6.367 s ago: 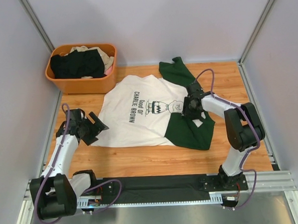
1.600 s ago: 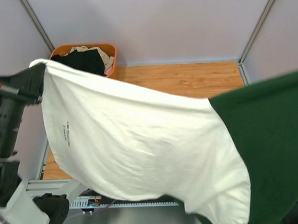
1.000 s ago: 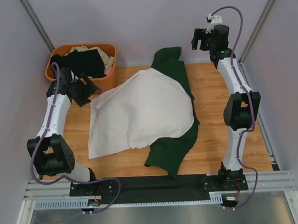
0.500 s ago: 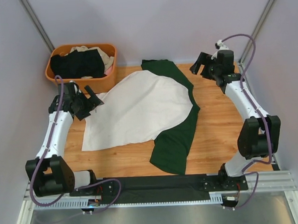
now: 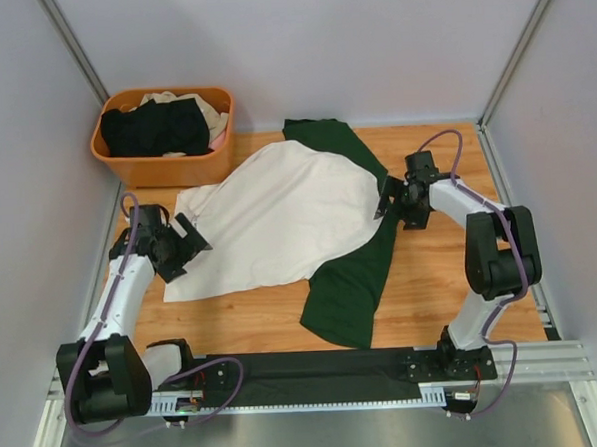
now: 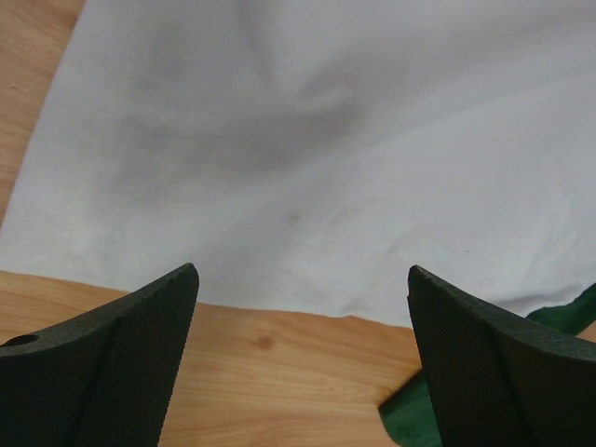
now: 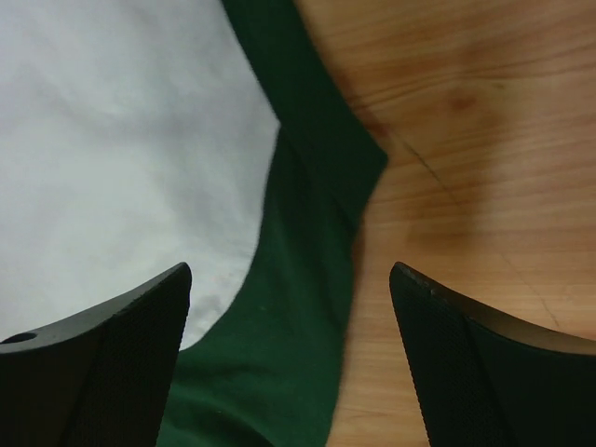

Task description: Fold and stack the t-shirts

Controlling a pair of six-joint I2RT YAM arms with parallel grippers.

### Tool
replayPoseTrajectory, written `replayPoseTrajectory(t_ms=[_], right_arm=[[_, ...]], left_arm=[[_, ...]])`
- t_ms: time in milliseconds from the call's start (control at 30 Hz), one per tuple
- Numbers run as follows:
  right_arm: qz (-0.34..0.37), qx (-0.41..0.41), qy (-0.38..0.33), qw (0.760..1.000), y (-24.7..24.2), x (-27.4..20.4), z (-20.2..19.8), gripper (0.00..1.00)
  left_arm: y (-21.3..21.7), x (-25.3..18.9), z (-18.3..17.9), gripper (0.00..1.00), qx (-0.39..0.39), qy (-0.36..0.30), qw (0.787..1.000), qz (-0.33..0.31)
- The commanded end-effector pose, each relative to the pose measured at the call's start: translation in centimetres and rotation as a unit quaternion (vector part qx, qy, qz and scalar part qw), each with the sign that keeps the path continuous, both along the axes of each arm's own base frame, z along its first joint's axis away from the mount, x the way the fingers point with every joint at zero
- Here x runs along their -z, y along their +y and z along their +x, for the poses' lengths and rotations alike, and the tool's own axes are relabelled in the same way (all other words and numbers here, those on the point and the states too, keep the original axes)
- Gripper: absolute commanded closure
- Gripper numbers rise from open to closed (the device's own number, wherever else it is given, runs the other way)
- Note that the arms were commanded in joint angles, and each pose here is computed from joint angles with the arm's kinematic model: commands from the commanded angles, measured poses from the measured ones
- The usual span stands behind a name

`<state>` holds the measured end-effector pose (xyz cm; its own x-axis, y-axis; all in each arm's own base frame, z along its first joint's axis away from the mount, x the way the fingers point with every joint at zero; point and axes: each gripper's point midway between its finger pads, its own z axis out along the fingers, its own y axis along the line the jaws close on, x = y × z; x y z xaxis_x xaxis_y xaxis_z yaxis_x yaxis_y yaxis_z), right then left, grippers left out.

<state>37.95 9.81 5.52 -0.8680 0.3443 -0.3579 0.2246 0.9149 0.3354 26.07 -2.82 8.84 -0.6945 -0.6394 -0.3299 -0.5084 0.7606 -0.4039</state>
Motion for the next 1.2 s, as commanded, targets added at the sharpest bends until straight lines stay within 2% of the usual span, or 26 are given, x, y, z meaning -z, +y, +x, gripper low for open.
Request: replayPoseTrajectory(t_ms=[0,200,300,333,367,400,433,500,633,700,900,933,967,1000,1067,1167], right_arm=[[-0.030,0.023,0.001,0.999,-1.8,0.1,-0.7,0.12],[-0.029,0.016,0.014,0.999,-1.8,2.2,0.4,0.18],[-0.021,0.011,0.012,1.000,-1.8,2.6,1.1,0.32],[-0.018,0.016,0.006,1.000,-2.2,2.6,1.5,0.39],[-0.015,0.018,0.008,1.000,-2.4,2.9,1.6,0.61],[-0.011,0.024,0.008,1.000,-2.7,2.9,1.7,0.76],[-0.004,0.034,0.007,0.999,-3.5,3.0,1.8,0.97],[-0.010,0.057,0.009,0.998,-5.0,3.1,1.6,1.00],[-0.024,0.155,0.031,0.987,-11.7,4.6,-1.1,1.00],[-0.027,0.195,0.019,0.980,-14.2,4.5,-1.7,1.00],[-0.043,0.234,0.037,0.971,-16.0,4.9,-3.8,1.00],[-0.042,0.234,0.037,0.971,-15.9,4.8,-3.9,0.97],[-0.038,0.230,0.032,0.972,-15.7,4.4,-3.9,0.55],[-0.036,0.230,0.030,0.972,-15.6,4.3,-4.1,0.37],[-0.039,0.235,0.014,0.971,-15.7,3.1,-4.2,0.18],[-0.044,0.246,-0.017,0.968,-15.7,0.6,-4.5,0.09]], left_arm=[[0.7,-0.5,-0.4,0.00,-0.018,-0.015,1.000,0.019],[1.3,1.4,-1.5,0.00,-0.041,0.006,0.999,0.029],[1.6,1.5,-1.4,0.00,-0.044,0.004,0.998,0.034],[1.6,1.5,-1.4,0.00,-0.044,0.004,0.998,0.037],[1.8,1.3,-1.2,0.00,-0.047,-0.001,0.998,0.040],[1.8,1.4,-1.2,0.00,-0.048,0.000,0.998,0.041],[1.9,1.2,-1.0,0.02,-0.047,-0.004,0.998,0.042],[1.7,1.2,-0.8,0.04,-0.039,-0.004,0.998,0.041],[1.3,1.1,-0.6,0.07,-0.019,0.001,0.999,0.035],[1.0,1.2,-0.7,0.07,-0.012,0.004,0.999,0.032],[-1.2,1.8,-1.8,0.08,0.021,0.019,0.999,0.023],[-2.1,2.3,-2.5,0.08,0.035,0.027,0.999,0.025],[-3.4,2.3,-3.2,0.08,0.050,0.030,0.998,0.022],[-3.7,2.4,-3.6,0.08,0.051,0.032,0.998,0.024],[-4.7,2.7,-5.0,0.09,0.060,0.038,0.997,0.022],[-4.5,2.7,-7.3,0.09,0.069,0.052,0.996,0.038]])
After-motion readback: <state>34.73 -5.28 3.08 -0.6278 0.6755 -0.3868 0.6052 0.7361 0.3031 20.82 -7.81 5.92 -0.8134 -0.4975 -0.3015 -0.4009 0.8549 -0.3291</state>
